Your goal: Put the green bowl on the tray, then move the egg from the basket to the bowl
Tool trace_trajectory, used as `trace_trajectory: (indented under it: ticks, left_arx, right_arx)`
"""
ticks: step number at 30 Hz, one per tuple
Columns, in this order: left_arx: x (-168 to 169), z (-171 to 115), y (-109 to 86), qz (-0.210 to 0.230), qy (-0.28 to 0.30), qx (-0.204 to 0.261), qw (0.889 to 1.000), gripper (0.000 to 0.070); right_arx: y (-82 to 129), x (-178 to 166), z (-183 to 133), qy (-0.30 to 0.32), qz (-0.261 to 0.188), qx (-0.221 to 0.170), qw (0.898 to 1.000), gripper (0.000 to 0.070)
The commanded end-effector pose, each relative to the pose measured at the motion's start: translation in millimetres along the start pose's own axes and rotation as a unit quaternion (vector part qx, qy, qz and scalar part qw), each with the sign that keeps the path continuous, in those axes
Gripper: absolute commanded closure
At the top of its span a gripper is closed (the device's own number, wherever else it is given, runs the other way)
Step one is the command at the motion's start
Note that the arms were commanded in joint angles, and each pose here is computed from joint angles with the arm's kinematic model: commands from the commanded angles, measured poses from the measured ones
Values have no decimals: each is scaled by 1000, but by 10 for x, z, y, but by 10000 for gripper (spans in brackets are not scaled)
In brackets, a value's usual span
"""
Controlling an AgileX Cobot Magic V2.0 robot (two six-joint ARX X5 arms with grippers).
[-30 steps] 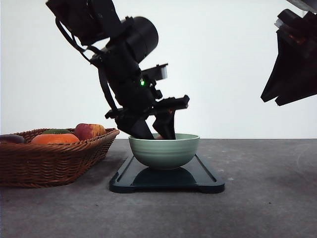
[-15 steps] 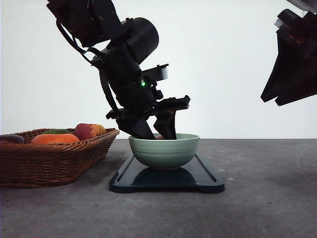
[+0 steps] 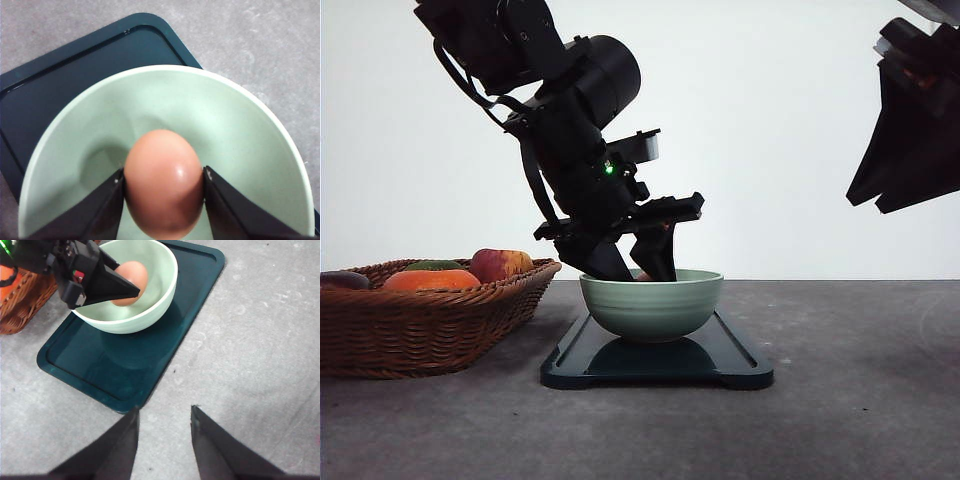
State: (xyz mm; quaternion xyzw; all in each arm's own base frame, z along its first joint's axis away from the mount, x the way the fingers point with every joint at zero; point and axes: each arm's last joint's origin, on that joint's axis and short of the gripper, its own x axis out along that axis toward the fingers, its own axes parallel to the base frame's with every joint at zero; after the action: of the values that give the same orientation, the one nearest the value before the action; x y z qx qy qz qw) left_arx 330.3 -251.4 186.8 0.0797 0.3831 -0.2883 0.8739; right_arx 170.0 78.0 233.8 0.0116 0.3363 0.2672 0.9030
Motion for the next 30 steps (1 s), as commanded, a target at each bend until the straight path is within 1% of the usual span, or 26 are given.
trace_trajectory:
  ticks: [1, 10, 12, 16, 20, 24, 30]
  left_arx:
    - [69, 25, -42, -3, -5, 9, 1000, 471]
    - [131, -21, -39, -3, 6, 4, 1000, 469]
    - [131, -19, -51, -4, 5, 4, 1000, 445]
    - [127, -16, -53, -4, 7, 1, 1000, 342]
    - [101, 3, -56, -2, 20, 0, 1000, 339]
    - [19, 135, -69, 0, 37, 0, 999, 339]
    - [-216, 445, -95, 2, 52, -1, 999, 340]
  right_arx:
    - [5, 12, 11, 1, 1, 3, 1000, 500]
    - [5, 12, 11, 1, 1, 3, 1000, 500]
    - [5, 12, 11, 1, 1, 3, 1000, 500]
    - [5, 12, 11, 1, 1, 3, 1000, 500]
    - [5, 12, 11, 1, 1, 3, 1000, 500]
    - [5, 12, 11, 1, 1, 3, 1000, 500]
    - [5, 12, 10, 1, 1, 3, 1000, 500]
